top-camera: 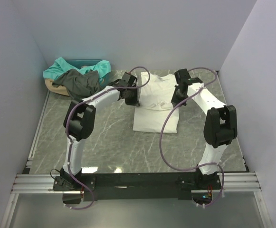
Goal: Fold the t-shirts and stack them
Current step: Fold the tshirt
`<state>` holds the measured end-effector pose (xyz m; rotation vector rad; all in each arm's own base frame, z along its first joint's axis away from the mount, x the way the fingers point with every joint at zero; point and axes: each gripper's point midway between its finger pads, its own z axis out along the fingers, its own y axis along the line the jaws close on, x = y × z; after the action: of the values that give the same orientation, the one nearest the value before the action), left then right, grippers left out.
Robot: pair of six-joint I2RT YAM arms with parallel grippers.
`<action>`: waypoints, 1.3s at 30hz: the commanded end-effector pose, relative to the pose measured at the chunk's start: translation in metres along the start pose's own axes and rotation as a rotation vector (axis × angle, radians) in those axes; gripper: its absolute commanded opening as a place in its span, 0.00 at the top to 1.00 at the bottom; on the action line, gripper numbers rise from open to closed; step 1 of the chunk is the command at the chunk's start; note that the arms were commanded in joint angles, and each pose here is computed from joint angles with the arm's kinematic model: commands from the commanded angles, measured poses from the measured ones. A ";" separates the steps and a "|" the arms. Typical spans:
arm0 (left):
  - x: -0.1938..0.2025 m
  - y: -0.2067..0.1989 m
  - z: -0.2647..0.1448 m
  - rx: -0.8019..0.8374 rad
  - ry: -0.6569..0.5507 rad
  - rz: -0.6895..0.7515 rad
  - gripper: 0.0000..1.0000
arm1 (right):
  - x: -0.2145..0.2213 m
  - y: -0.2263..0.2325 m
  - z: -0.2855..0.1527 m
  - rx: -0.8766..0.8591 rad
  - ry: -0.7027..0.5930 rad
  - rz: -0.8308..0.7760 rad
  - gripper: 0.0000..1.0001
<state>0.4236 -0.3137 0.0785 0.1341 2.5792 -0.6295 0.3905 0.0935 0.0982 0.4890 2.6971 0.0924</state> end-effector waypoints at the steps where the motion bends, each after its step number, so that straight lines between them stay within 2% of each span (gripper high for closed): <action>1: -0.016 -0.009 -0.001 0.064 -0.006 0.051 1.00 | -0.013 -0.002 0.002 0.020 -0.012 -0.018 1.00; 11: -0.034 -0.005 0.011 0.088 -0.026 0.066 0.98 | -0.020 -0.007 0.014 0.025 0.002 0.000 1.00; 12: -0.042 -0.008 0.009 0.093 -0.044 0.065 0.79 | -0.027 -0.004 0.013 0.016 -0.004 0.001 1.00; 13: -0.046 -0.006 0.009 0.088 -0.049 0.057 0.61 | -0.031 -0.001 0.011 0.005 -0.009 -0.002 0.94; 14: -0.050 -0.005 0.007 0.077 -0.056 0.051 0.44 | -0.036 0.001 0.008 -0.007 -0.014 -0.002 0.74; 15: -0.059 -0.007 0.003 0.073 -0.078 0.049 0.27 | -0.047 0.006 -0.001 -0.024 -0.041 -0.002 0.63; 17: -0.070 -0.009 -0.007 0.060 -0.118 0.051 0.21 | -0.056 0.012 -0.010 -0.043 -0.067 -0.006 0.45; 18: -0.068 -0.008 -0.009 0.057 -0.118 0.046 0.17 | -0.062 0.016 -0.019 -0.059 -0.089 -0.010 0.43; 20: -0.069 -0.011 -0.020 0.064 -0.136 0.041 0.16 | -0.061 0.020 -0.025 -0.077 -0.100 -0.024 0.42; 26: -0.014 0.002 -0.023 0.077 -0.059 -0.009 0.18 | -0.026 0.024 -0.021 -0.119 -0.046 -0.052 0.43; 30: 0.025 0.008 -0.030 0.063 -0.011 -0.019 0.19 | 0.011 0.013 -0.016 -0.118 0.009 -0.041 0.43; 39: 0.071 0.000 -0.041 0.065 0.037 -0.027 0.19 | 0.076 -0.016 -0.018 -0.132 0.072 0.008 0.43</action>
<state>0.3435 -0.2869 0.0530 0.1440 2.6779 -0.6666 0.3134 0.1006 0.0742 0.4473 2.8096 0.2298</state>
